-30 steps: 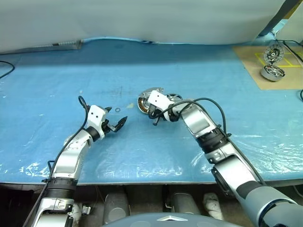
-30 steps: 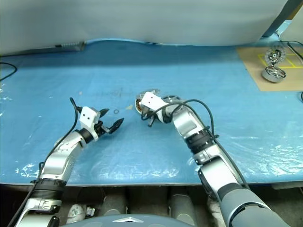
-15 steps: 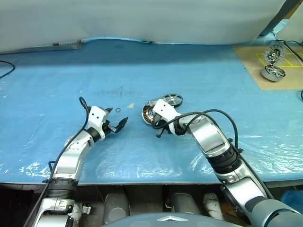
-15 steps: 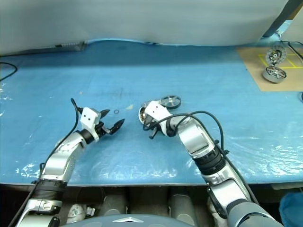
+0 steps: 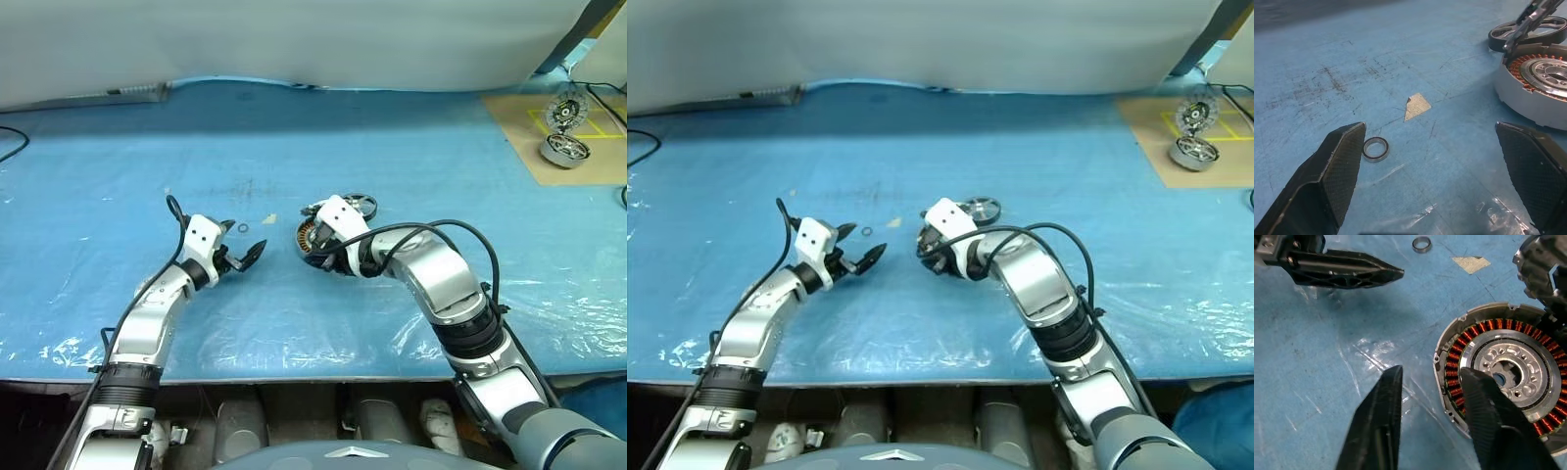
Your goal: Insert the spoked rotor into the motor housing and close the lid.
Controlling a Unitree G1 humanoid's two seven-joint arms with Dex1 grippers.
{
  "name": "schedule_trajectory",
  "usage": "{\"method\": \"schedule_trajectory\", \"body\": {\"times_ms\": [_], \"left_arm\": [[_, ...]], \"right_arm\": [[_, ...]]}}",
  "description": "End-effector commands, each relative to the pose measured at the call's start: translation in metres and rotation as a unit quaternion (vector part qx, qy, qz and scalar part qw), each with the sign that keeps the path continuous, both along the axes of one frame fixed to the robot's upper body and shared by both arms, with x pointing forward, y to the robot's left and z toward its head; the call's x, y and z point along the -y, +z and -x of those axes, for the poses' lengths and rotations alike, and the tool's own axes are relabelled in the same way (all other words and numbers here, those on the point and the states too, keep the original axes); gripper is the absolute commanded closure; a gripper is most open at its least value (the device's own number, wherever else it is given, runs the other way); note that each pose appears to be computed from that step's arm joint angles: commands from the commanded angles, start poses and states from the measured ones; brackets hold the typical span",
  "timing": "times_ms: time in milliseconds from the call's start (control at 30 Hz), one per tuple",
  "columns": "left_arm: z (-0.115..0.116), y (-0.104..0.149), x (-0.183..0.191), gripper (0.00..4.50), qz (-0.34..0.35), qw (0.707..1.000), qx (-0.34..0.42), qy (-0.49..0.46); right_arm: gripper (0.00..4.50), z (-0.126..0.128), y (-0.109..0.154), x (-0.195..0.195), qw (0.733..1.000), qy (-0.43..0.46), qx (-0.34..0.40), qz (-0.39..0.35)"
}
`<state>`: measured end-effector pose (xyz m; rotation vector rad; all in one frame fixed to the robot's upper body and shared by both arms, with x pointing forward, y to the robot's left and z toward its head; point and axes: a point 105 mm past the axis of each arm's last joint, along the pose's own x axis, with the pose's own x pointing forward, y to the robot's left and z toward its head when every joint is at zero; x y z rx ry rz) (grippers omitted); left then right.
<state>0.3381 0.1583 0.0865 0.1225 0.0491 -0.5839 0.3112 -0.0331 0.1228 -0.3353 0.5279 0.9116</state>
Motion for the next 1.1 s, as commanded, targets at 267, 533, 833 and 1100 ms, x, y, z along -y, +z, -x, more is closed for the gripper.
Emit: {"method": "schedule_trajectory", "body": {"times_ms": [267,533,833,1100], "left_arm": [[0.003,0.018,0.002,0.0,0.001,0.999,0.027,-0.018],[0.002,0.013,-0.003,0.0,0.004,1.0,0.018,-0.023],[-0.02,-0.003,-0.016,0.0,-0.009,1.0,0.002,0.001],[-0.045,-0.018,-0.016,0.0,-0.029,0.999,-0.005,0.031]], "right_arm": [[0.28,0.018,0.052,0.008,0.994,0.032,0.031,-0.097],[0.28,0.024,0.038,0.054,0.966,0.01,0.2,-0.166],[0.28,0.014,-0.029,0.076,0.958,-0.093,0.212,-0.167],[0.28,0.013,-0.044,0.08,0.955,-0.107,0.227,-0.158]]}}
